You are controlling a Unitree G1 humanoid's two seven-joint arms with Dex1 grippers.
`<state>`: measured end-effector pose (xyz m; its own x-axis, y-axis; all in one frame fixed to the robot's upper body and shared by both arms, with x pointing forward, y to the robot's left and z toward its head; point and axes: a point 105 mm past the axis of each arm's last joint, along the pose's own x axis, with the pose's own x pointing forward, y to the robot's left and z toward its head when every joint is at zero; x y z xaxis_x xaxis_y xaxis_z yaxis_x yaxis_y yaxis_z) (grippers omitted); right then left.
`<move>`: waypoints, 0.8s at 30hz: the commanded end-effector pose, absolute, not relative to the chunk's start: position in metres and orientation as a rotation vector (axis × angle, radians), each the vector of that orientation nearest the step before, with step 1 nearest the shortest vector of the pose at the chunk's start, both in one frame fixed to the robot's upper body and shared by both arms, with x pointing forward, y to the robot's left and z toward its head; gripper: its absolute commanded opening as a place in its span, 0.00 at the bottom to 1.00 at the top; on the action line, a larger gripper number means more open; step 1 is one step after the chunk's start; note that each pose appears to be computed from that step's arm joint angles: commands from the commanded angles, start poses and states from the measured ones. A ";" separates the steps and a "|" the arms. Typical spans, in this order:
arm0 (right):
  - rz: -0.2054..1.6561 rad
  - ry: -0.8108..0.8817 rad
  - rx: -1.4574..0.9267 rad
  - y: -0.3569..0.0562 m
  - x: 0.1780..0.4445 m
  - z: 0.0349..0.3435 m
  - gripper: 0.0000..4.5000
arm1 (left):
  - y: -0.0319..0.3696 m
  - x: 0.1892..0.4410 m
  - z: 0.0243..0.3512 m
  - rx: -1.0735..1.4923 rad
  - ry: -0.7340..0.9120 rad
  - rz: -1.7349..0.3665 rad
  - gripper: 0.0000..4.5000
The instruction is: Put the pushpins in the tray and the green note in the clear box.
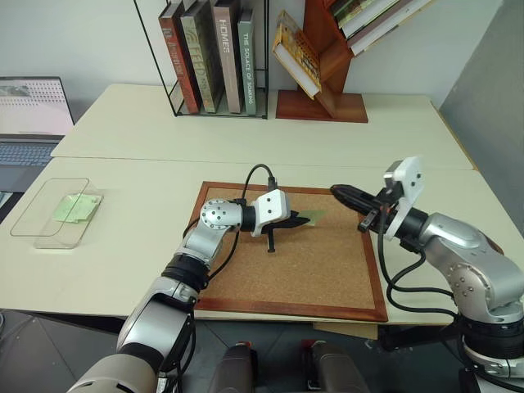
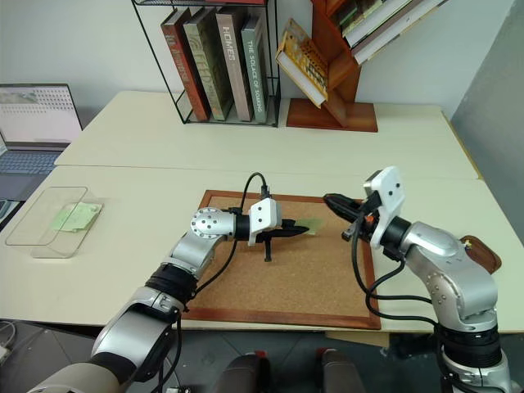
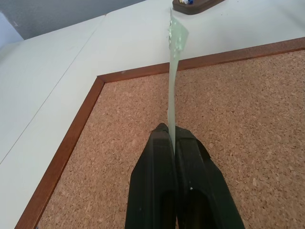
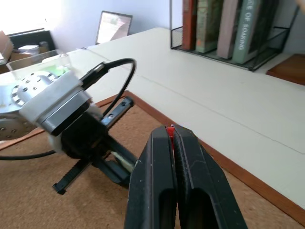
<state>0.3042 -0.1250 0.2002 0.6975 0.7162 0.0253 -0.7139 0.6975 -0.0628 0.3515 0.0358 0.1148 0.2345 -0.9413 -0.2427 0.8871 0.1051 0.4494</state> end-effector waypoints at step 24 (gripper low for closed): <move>-0.200 0.318 -0.271 -0.360 0.270 0.114 0.00 | 0.024 0.317 0.136 0.551 -0.160 -1.365 0.00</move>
